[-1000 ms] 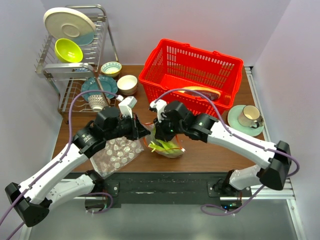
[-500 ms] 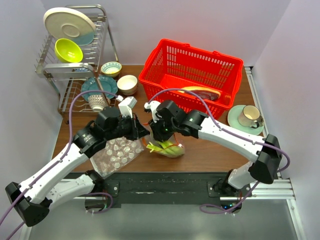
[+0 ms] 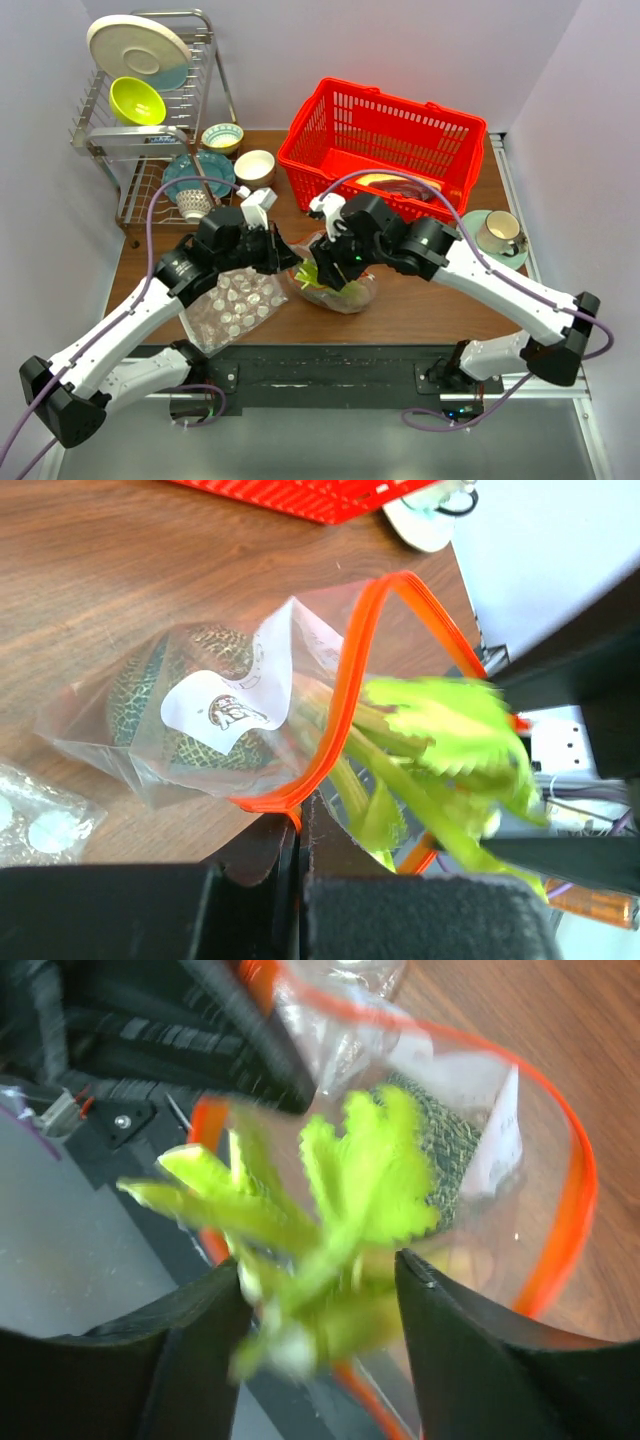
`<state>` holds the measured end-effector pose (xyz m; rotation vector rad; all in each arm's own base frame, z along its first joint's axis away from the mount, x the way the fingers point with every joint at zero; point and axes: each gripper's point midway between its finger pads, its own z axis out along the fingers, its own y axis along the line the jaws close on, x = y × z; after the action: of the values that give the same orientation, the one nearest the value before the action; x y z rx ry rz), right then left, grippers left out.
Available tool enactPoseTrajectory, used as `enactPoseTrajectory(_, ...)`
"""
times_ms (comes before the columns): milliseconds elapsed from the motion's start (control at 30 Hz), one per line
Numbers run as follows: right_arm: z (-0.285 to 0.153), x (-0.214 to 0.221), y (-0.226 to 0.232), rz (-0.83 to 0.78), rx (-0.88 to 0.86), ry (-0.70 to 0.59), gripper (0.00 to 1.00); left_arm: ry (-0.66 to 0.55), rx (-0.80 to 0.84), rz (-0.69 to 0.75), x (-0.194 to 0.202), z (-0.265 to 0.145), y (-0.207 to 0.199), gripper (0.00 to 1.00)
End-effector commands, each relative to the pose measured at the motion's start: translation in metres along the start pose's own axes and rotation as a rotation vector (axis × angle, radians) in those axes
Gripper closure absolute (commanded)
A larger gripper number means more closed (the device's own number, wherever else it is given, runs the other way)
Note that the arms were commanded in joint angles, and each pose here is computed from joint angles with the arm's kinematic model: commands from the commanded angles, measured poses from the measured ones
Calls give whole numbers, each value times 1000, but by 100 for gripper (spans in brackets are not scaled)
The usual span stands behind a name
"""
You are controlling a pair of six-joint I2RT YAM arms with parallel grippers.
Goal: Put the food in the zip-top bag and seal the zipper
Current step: Zip the zipper food storage bag at the center of the board.
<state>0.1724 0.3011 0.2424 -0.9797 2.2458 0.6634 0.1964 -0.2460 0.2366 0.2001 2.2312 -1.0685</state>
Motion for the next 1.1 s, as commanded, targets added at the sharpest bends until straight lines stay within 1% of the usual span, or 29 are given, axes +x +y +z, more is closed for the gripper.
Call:
enactPoseTrajectory(0, -43, -12, 6, -27, -20, -97, 33, -42, 73, -12, -19, -3, -9, 100)
enactPoseTrajectory(33, -49, -14, 7, -28, -23, -125, 29, -41, 69, -15, -19, -4, -8, 100)
enactPoseTrajectory(67, -51, -10, 5, -28, -19, -132, 27, -42, 59, -21, -21, -3, -4, 100)
enactPoseTrajectory(100, -65, -12, 6, -30, -22, -178, 26, -38, 54, -21, -21, -3, -2, 100)
enactPoseTrajectory(133, -71, -15, 4, -32, -13, -211, 25, -30, 58, -25, -20, -3, -1, 100)
enactPoseTrajectory(167, -71, -9, 1, -33, -3, -215, 24, -25, 51, -33, -19, -2, 3, 100)
enactPoseTrajectory(200, -84, -9, 0, -36, 0, -260, 24, -25, 46, -35, -20, -2, 6, 100)
enactPoseTrajectory(233, -87, -10, -1, -41, 2, -285, 25, -20, 49, -39, -19, -1, 7, 100)
enactPoseTrajectory(267, -84, 0, -3, -53, 5, -278, 28, -19, 46, -44, -19, -1, 9, 100)
enactPoseTrajectory(333, -96, 3, -1, -75, -17, -353, 32, -19, 43, -45, -19, -1, 11, 100)
enactPoseTrajectory(367, -82, 20, -4, -89, -26, -327, 36, -19, 43, -46, -20, -2, 11, 100)
enactPoseTrajectory(400, -79, 26, -4, -93, -39, -343, 37, -19, 41, -45, -20, -2, 11, 100)
enactPoseTrajectory(433, -91, 17, 0, -102, -62, -449, 37, -19, 42, -46, -20, -2, 11, 100)
enactPoseTrajectory(467, -73, 36, -3, -96, -71, -421, 37, -21, 43, -45, -21, -2, 11, 100)
enactPoseTrajectory(500, -73, 39, 0, -100, -97, -447, 37, -18, 43, -48, -20, -2, 11, 100)
enactPoseTrajectory(533, -77, 33, 3, -107, -111, -510, 37, -13, 43, -48, -19, -1, 12, 100)
enactPoseTrajectory(567, -63, 44, 2, -109, -120, -484, 37, -12, 42, -49, -19, -1, 12, 100)
enactPoseTrajectory(633, -59, 43, 13, -125, -185, -487, 39, -10, 45, -49, -19, -2, 11, 100)
enactPoseTrajectory(700, -43, 42, 2, -111, -126, -449, 45, -9, 44, -50, -19, -2, 11, 100)
enactPoseTrajectory(767, -31, 42, -3, -121, -95, -419, 47, -14, 42, -48, -20, -3, 11, 100)
enactPoseTrajectory(800, -30, 37, -6, -117, -81, -439, 50, -13, 41, -49, -20, -3, 11, 100)
enactPoseTrajectory(900, -32, 28, -9, -103, -62, -497, 55, -13, 36, -50, -18, -5, 12, 100)
enactPoseTrajectory(933, -32, 27, -11, -99, -52, -508, 60, -11, 37, -49, -18, -5, 12, 100)
enactPoseTrajectory(967, -35, 24, -10, -100, -52, -524, 72, -11, 37, -49, -18, -5, 12, 100)
enactPoseTrajectory(1033, -40, 18, -8, -107, -58, -535, 100, -8, 35, -45, -18, -6, 12, 100)
enactPoseTrajectory(1067, -43, 17, -7, -109, -62, -534, 100, -5, 29, -36, -19, -6, 13, 100)
